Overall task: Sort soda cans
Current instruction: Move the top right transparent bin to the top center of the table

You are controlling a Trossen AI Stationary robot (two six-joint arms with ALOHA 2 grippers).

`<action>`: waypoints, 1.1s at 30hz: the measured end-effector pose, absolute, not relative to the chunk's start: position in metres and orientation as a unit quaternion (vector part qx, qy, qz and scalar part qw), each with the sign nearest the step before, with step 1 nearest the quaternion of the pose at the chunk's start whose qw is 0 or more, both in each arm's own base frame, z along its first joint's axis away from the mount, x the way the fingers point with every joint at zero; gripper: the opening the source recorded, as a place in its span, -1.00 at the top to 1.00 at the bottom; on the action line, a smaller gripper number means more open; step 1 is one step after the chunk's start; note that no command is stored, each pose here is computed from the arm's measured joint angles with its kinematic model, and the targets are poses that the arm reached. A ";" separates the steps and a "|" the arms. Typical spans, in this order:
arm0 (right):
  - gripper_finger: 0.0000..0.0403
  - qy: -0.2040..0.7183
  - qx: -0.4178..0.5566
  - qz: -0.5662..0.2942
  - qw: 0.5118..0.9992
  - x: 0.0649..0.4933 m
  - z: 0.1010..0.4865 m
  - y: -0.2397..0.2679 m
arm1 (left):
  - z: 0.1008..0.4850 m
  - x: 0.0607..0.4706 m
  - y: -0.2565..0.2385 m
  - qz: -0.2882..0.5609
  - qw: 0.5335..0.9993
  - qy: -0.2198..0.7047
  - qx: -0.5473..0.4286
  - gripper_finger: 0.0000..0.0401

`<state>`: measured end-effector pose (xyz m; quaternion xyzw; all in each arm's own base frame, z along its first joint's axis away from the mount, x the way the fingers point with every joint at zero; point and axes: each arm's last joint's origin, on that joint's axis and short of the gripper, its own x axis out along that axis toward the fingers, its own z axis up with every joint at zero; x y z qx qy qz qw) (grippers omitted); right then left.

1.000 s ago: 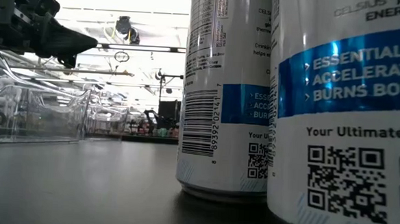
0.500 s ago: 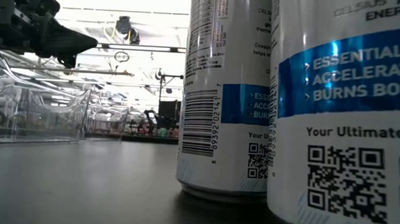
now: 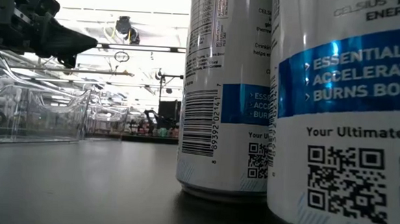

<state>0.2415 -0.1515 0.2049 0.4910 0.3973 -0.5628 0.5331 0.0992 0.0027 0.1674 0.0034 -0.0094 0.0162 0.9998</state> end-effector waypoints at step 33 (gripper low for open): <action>1.00 0.362 0.511 -0.520 0.581 0.280 0.220 -0.107 | 0.167 0.099 0.003 0.016 1.000 -0.009 0.003 0.88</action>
